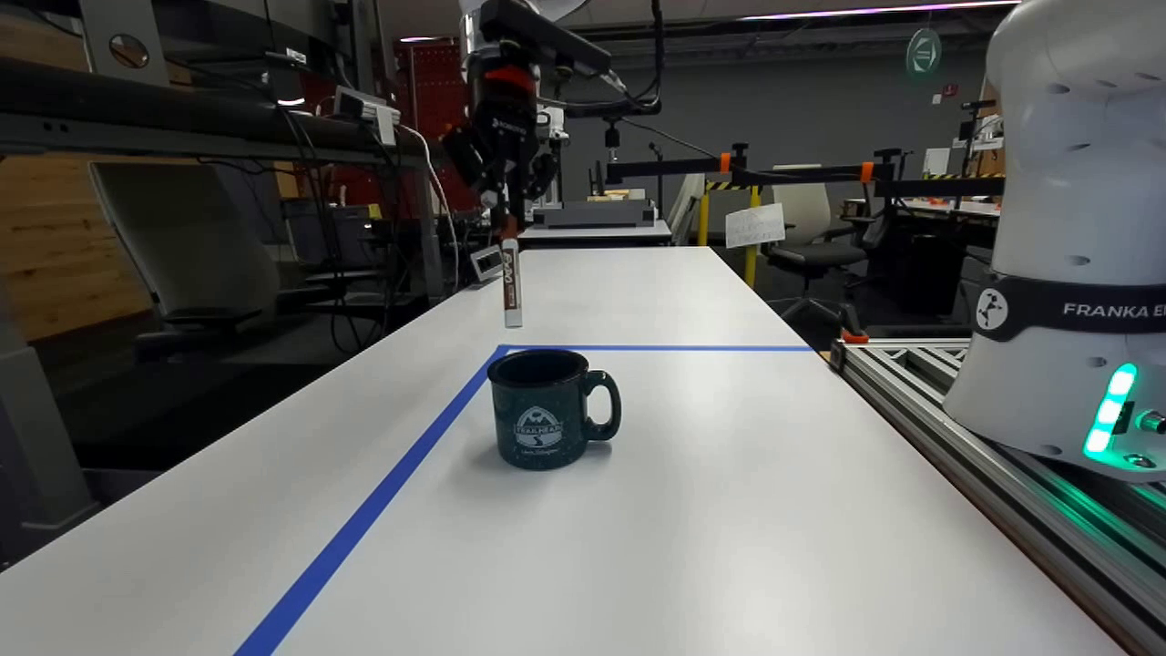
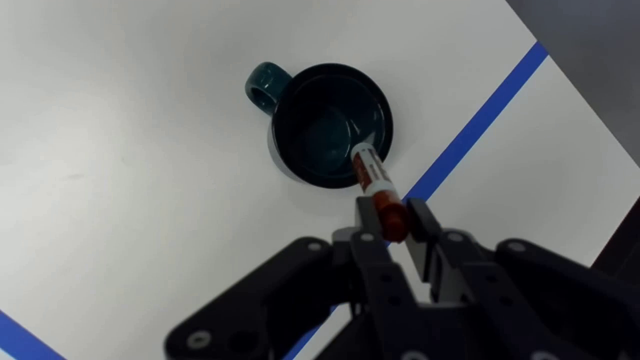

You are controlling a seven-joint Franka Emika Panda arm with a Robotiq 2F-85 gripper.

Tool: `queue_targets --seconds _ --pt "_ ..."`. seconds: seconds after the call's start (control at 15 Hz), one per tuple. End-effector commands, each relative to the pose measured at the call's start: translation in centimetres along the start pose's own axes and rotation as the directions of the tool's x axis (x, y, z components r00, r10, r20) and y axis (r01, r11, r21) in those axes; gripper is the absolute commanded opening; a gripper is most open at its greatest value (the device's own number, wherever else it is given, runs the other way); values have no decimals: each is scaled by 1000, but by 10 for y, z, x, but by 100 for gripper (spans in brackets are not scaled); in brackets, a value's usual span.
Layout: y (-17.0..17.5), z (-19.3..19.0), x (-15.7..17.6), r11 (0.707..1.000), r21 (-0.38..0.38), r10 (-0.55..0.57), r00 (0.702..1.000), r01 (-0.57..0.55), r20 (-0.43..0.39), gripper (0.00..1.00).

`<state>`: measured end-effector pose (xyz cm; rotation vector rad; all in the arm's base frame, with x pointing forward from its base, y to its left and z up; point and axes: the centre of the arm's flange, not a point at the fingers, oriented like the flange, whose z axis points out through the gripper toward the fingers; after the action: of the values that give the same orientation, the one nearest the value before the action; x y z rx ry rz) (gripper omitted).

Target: Take the red marker out of the green mug.

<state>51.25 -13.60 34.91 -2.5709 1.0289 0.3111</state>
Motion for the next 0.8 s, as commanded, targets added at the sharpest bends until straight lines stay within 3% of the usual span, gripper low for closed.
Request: queue_targets --seconds 0.0,0.27,0.53,0.73 --pt "20 -23 8 998 -31 61 997 -60 43 5" --pt "58 -17 16 991 -113 90 974 -68 206 5" --pt "96 7 23 983 -183 97 926 -31 365 5" --pt "116 34 32 978 -207 67 917 17 393 5"
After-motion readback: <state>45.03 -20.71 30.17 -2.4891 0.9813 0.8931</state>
